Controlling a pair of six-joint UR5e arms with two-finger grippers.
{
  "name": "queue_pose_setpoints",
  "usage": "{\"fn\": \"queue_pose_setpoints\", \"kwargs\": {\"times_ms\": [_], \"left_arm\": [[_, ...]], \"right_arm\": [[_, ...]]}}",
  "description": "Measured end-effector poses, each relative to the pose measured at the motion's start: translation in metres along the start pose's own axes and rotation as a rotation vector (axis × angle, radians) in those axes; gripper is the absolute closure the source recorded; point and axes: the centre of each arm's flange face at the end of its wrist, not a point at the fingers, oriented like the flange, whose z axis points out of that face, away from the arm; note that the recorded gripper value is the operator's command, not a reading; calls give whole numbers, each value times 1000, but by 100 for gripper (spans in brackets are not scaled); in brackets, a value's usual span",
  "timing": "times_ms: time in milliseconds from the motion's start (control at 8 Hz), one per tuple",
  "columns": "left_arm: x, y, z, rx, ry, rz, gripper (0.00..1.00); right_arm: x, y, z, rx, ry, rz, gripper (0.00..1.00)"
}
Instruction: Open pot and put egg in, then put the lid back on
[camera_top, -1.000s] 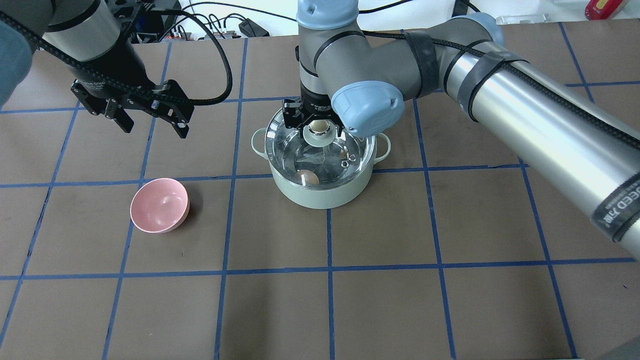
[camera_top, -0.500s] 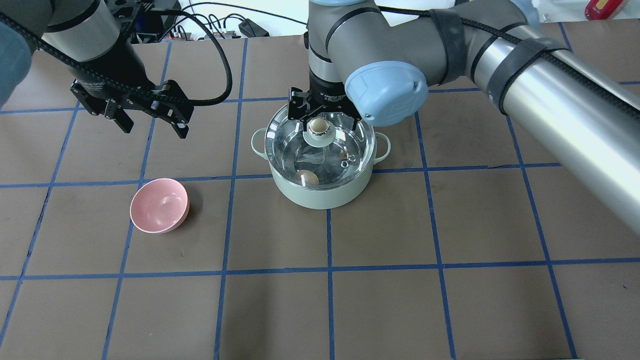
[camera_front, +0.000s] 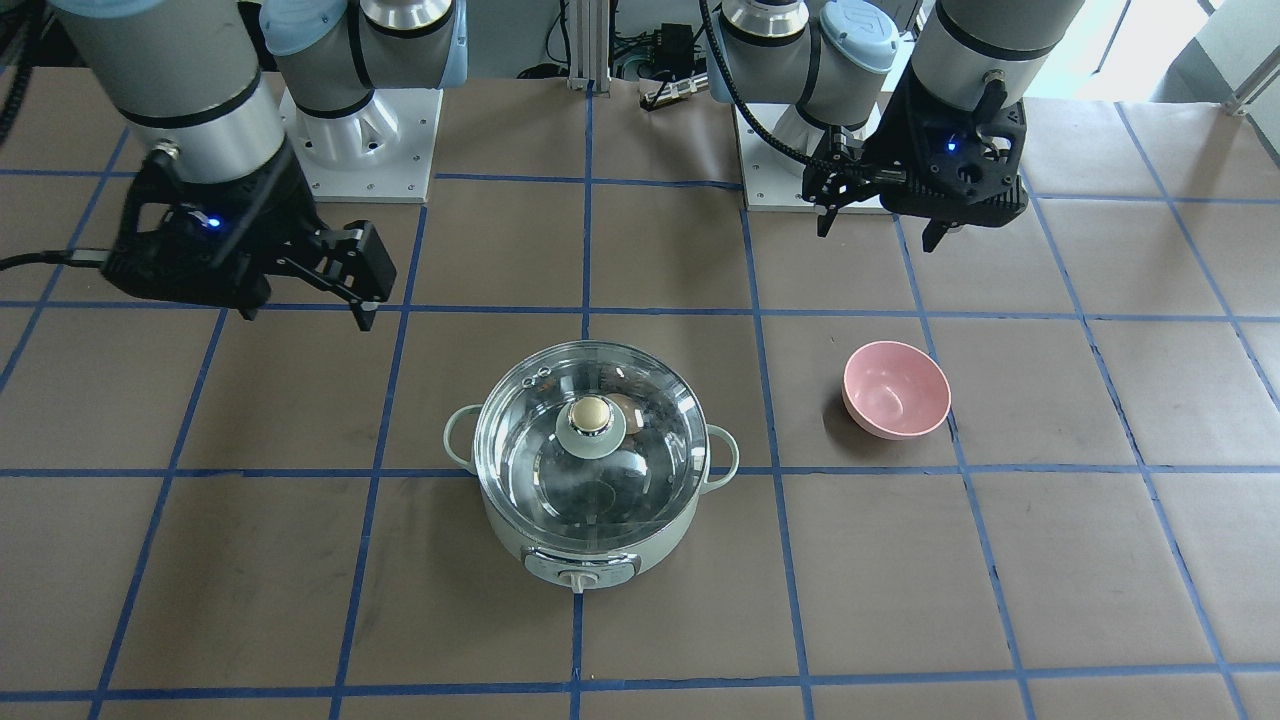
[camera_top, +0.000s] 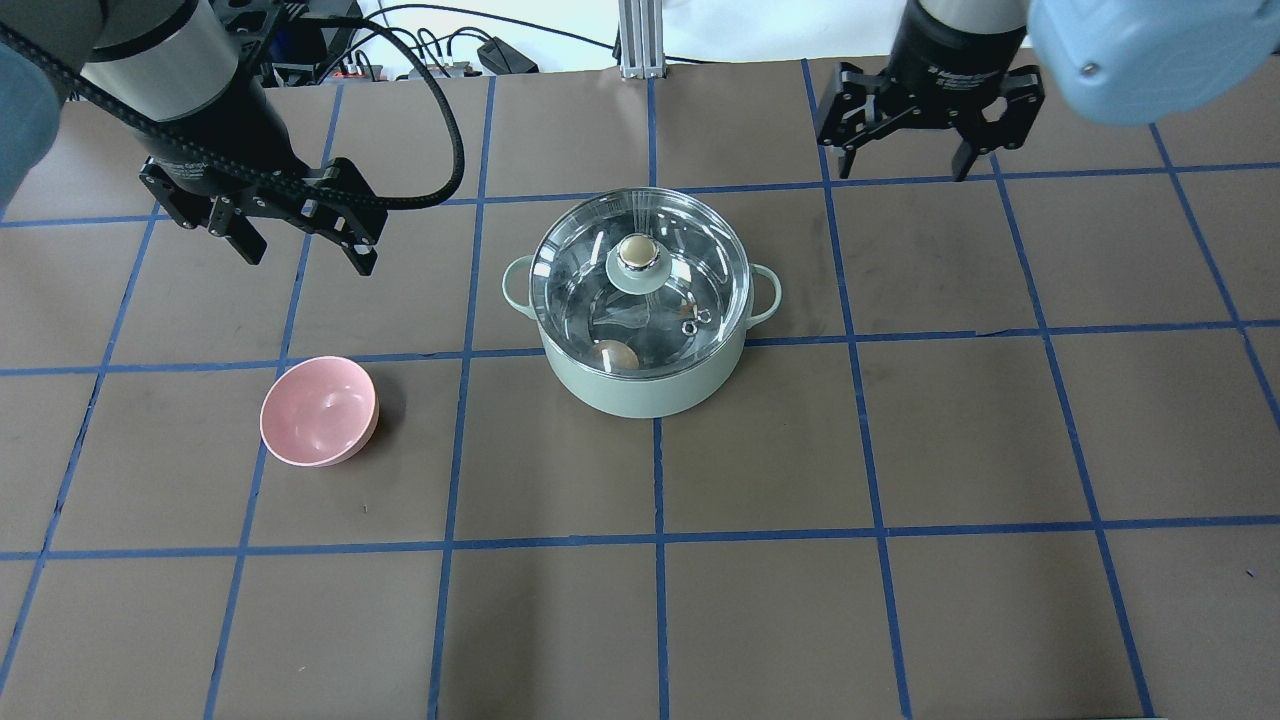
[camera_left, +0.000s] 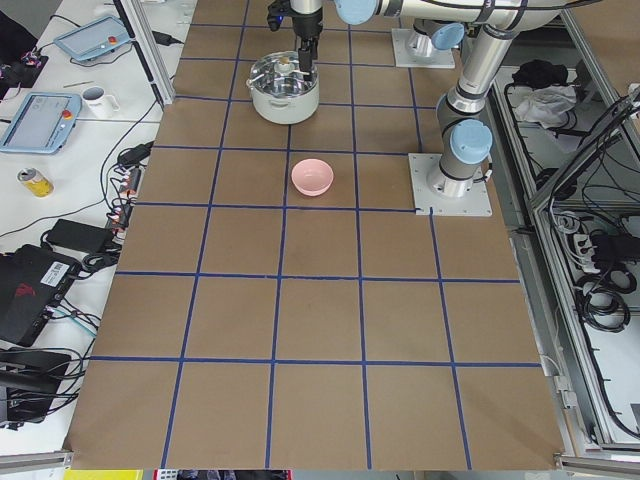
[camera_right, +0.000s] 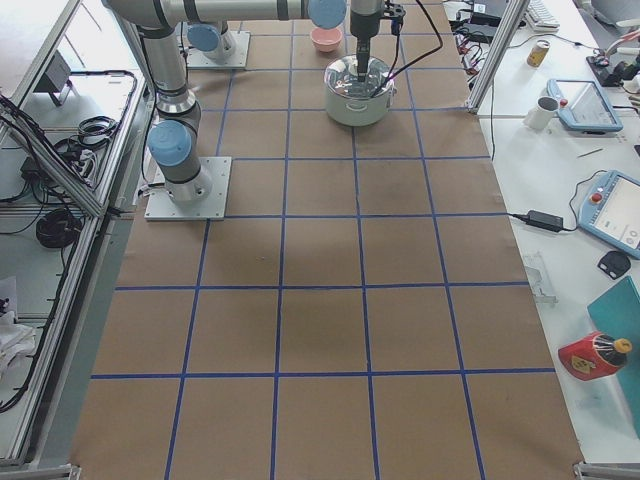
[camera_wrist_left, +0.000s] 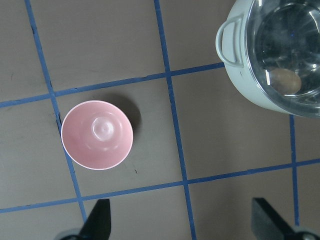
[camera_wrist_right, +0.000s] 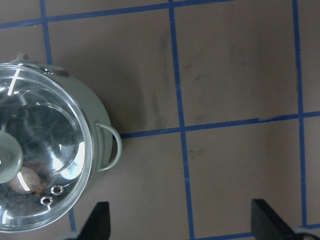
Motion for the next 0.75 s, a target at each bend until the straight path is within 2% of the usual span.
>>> {"fn": "queue_pose_setpoints", "kwargs": {"times_ms": [250,625,750], "left_arm": [[0,0,-2,4,-2,-1,0],[-2,1,-5,7,-15,-2,0],[-4,1,-8,9,-38,-2,0]], "right_arm": [[35,4,-12,-15,17,22,0],[43,7,-13,-29,19,26,0],[43,7,-11,-32,18,25,0]]}}
